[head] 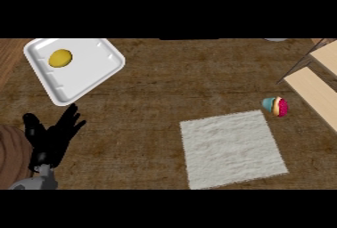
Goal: Pick the tomato from the placemat and place it in the tiered shelf
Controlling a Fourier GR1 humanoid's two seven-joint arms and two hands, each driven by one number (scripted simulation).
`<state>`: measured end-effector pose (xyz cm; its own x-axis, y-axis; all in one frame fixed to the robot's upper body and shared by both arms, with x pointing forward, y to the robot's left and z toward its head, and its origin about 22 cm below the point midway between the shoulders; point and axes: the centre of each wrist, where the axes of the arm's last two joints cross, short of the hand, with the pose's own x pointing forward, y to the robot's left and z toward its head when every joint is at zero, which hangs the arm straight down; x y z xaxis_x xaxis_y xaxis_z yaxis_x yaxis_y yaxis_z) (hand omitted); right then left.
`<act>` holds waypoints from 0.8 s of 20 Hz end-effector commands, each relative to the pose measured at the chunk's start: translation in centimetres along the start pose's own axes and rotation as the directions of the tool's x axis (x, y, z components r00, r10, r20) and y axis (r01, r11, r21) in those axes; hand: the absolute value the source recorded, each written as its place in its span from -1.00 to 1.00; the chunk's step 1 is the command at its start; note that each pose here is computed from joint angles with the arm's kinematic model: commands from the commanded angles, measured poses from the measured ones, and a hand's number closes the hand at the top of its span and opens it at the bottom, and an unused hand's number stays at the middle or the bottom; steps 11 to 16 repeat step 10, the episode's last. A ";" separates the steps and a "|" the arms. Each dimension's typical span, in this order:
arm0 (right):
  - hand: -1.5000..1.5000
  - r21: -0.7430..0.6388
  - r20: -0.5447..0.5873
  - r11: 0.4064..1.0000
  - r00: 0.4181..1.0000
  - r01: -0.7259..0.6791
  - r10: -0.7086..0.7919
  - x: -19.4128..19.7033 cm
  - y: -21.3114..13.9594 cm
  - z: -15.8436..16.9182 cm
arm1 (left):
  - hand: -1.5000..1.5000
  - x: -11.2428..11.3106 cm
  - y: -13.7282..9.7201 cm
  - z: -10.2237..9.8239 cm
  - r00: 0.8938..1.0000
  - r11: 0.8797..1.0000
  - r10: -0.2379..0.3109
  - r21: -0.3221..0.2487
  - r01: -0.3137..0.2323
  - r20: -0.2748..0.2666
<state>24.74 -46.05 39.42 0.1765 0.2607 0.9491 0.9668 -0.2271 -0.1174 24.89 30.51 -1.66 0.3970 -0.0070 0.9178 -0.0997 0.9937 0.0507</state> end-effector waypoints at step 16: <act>-1.00 0.002 -0.057 0.998 0.996 0.064 -0.064 -1.7 -14.9 -2.2 | 0.00 -0.5 1.0 -0.1 0.998 1.000 0.004 0.014 -0.003 -0.065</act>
